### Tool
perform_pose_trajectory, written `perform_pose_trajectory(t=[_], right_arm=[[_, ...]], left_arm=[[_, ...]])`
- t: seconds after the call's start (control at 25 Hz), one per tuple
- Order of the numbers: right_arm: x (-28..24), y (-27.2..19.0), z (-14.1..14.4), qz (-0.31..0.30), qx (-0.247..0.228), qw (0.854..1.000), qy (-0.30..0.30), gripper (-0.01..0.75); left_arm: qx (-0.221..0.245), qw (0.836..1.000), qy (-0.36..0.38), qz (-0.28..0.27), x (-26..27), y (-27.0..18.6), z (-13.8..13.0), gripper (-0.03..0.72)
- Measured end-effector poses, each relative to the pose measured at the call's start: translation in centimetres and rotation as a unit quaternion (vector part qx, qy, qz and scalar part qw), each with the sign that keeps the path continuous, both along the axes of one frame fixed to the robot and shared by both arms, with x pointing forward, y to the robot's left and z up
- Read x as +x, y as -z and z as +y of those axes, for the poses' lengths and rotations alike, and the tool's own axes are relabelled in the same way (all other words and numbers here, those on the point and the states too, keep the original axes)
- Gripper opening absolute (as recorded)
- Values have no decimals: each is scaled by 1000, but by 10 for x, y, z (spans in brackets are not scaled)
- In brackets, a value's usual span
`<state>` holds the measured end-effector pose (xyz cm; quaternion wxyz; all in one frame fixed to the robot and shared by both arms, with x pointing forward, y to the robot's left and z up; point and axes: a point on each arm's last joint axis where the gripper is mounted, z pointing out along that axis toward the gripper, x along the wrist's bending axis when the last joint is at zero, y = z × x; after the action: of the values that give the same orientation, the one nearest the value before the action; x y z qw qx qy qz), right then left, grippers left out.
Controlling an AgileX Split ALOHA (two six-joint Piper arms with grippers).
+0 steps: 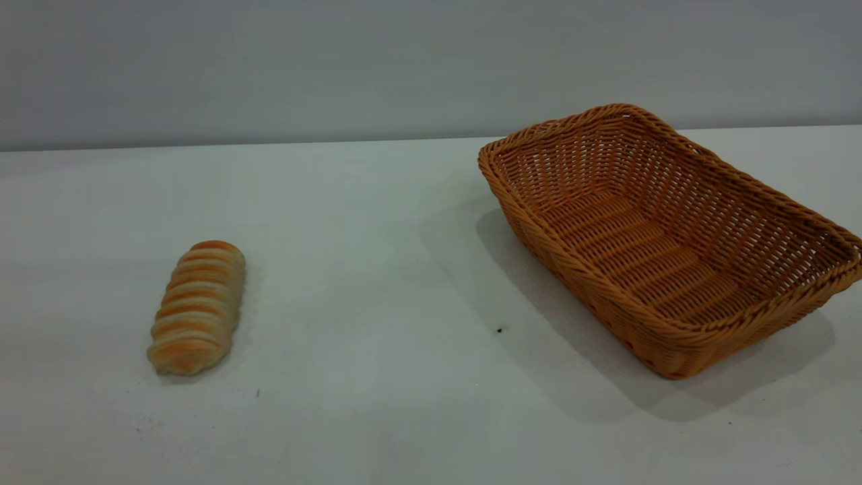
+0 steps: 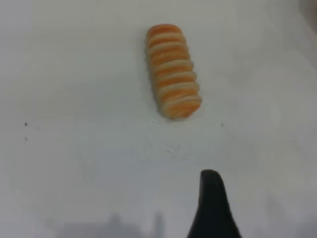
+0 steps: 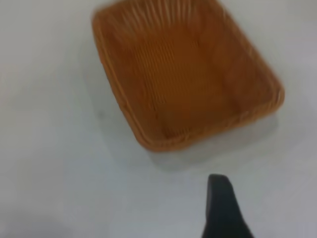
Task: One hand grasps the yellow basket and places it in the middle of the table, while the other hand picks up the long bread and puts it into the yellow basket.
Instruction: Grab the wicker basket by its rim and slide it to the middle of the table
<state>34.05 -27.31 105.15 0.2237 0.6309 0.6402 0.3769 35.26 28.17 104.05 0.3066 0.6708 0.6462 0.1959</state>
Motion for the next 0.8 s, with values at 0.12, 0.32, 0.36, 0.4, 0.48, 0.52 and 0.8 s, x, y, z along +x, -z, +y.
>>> perform_pose_trajectory(t=[0.12, 0.32, 0.36, 0.4, 0.48, 0.52, 0.8], right_arm=[[33, 17, 7, 54, 2, 998, 14, 508], [80, 37, 17, 125, 10, 991, 42, 508], [90, 39, 19, 136, 14, 989, 49, 508], [99, 40, 21, 144, 18, 988, 55, 508], [117, 44, 25, 163, 29, 984, 72, 508], [124, 43, 27, 167, 34, 982, 79, 508], [158, 60, 35, 221, 61, 964, 131, 508]], left_arm=[[16, 1000, 14, 17, 20, 0, -2, 571], [24, 999, 21, 38, 39, 0, -3, 571], [24, 999, 21, 39, 40, 0, -4, 571], [23, 999, 21, 38, 41, 0, -4, 571], [23, 999, 21, 38, 41, 0, -4, 571], [23, 999, 21, 39, 41, 0, -4, 571], [23, 998, 23, 46, 40, 0, -4, 571]])
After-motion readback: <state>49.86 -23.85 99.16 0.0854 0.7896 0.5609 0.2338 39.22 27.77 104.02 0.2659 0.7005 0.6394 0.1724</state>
